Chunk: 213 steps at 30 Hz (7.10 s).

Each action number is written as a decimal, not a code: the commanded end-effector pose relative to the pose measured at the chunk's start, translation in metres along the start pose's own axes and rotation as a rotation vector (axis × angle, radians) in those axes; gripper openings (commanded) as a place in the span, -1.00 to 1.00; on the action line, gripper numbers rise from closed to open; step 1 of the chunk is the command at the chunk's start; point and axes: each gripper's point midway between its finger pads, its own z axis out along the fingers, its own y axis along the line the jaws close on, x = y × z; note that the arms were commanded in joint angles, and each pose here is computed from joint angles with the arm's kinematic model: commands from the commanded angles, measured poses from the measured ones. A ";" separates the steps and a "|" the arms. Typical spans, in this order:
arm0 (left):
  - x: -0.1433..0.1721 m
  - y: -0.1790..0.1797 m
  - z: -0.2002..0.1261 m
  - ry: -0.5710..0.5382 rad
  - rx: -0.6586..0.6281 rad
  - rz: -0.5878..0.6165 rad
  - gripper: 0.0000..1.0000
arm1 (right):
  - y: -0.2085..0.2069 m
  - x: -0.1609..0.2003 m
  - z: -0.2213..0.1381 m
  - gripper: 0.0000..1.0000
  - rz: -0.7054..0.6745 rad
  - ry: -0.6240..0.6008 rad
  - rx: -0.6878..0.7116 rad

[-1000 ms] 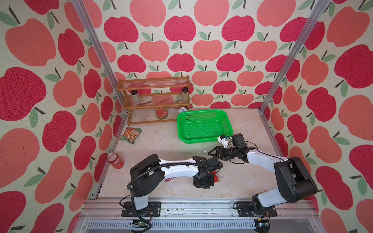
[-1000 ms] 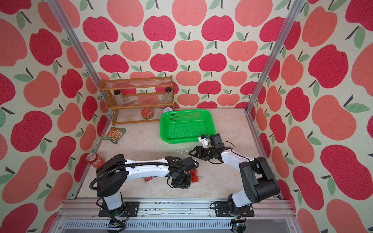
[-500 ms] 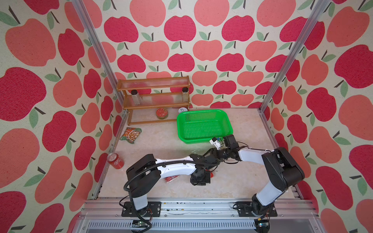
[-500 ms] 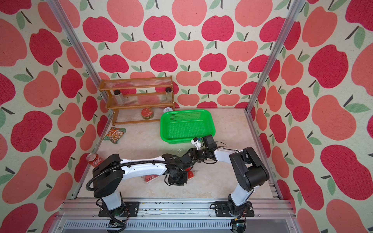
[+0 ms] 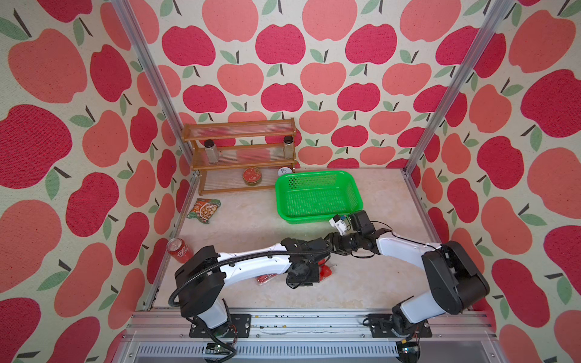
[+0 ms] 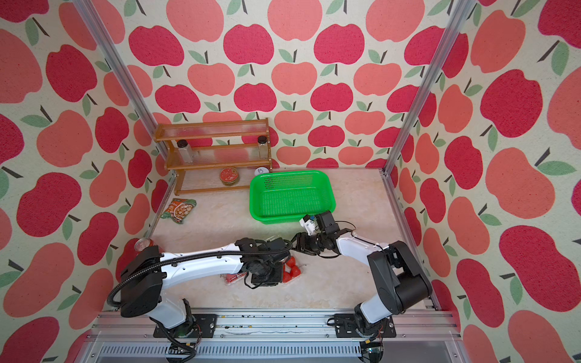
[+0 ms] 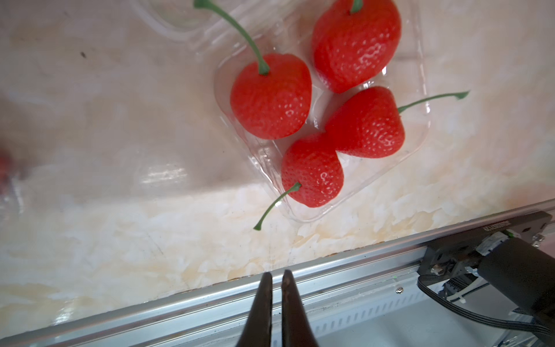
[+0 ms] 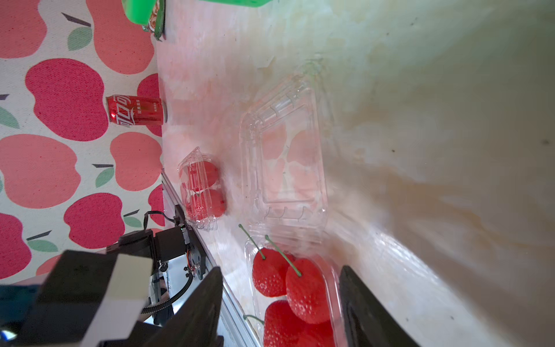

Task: Pack strawberries into containers
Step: Adjust the packing box at the center of the board, then close the packing box at the center of the board.

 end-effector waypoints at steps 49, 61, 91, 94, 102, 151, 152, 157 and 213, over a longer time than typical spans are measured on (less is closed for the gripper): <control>-0.025 0.047 -0.018 -0.087 0.034 -0.125 -0.53 | -0.034 0.044 -0.029 0.46 0.214 -0.092 0.155; -0.036 0.049 -0.010 -0.072 0.021 -0.150 -0.49 | -0.047 -0.009 0.006 0.42 0.253 -0.144 0.042; -0.032 0.065 -0.021 -0.095 0.016 -0.182 -0.48 | -0.035 -0.013 0.023 -0.88 0.112 -0.112 0.132; -0.032 0.066 -0.022 -0.098 0.017 -0.184 -0.47 | -0.031 -0.015 0.021 -0.90 0.090 -0.120 0.134; -0.042 0.064 -0.024 -0.109 0.023 -0.183 -0.40 | -0.015 -0.012 0.014 -0.90 -0.017 -0.121 0.186; -0.172 -0.004 0.012 -0.169 0.354 0.077 -0.20 | -0.005 -0.007 0.019 -0.90 -0.040 -0.106 0.153; -0.172 -0.003 0.014 -0.167 0.352 0.076 -0.20 | -0.005 -0.007 0.018 -0.90 -0.040 -0.107 0.155; -0.169 0.005 0.016 -0.165 0.336 0.057 -0.19 | -0.004 -0.007 0.017 -0.90 -0.042 -0.108 0.150; -0.159 -0.018 0.011 -0.176 0.524 0.170 -0.11 | -0.001 -0.012 0.015 -0.01 -0.064 -0.121 0.155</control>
